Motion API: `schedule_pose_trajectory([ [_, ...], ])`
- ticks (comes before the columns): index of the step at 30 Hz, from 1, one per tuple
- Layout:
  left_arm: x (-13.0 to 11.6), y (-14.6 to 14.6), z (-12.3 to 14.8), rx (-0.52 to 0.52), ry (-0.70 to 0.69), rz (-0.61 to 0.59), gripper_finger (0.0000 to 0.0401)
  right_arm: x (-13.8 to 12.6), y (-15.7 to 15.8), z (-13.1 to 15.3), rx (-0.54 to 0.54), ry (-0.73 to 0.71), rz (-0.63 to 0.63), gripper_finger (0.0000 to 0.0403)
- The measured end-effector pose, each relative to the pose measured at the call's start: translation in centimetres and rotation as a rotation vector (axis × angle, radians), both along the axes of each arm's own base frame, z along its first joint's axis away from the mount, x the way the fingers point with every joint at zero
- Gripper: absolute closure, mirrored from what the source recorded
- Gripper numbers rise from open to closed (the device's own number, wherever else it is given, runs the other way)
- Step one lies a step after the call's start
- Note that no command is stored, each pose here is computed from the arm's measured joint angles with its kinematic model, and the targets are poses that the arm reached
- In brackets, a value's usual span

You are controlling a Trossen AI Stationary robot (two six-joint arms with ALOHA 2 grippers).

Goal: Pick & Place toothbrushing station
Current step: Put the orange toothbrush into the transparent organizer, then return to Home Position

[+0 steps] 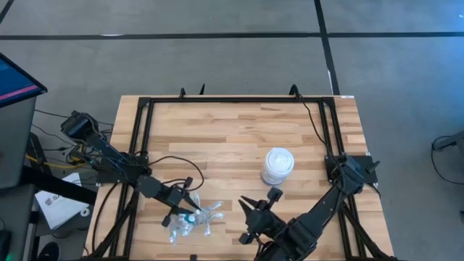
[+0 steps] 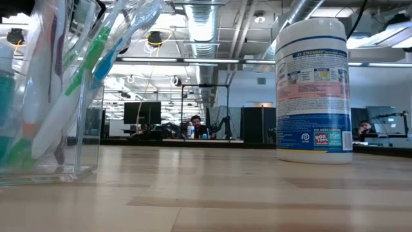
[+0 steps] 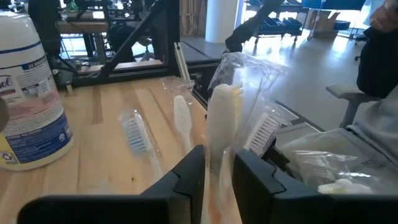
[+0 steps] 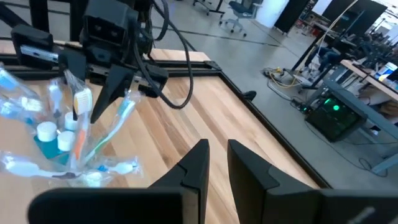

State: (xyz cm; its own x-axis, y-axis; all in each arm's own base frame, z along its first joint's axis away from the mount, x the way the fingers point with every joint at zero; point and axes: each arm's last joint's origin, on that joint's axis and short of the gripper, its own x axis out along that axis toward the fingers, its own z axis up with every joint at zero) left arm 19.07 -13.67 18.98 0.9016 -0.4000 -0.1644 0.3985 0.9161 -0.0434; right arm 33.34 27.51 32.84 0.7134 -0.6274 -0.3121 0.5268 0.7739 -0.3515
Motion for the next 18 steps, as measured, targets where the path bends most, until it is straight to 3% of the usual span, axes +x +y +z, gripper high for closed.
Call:
schedule_pose_trajectory([
  [7, 0.4, -0.3, -1.4, 0.016, 0.062, 0.006, 0.0311, 0.1, 0.0, -0.5, -0.002, 0.005, -0.005, 0.0353],
  [18, 0.1, 0.0, -0.3, -0.015, 0.021, 0.012, 0.0209, 0.1, -0.1, -0.5, -0.005, 0.007, -0.005, 0.0353],
])
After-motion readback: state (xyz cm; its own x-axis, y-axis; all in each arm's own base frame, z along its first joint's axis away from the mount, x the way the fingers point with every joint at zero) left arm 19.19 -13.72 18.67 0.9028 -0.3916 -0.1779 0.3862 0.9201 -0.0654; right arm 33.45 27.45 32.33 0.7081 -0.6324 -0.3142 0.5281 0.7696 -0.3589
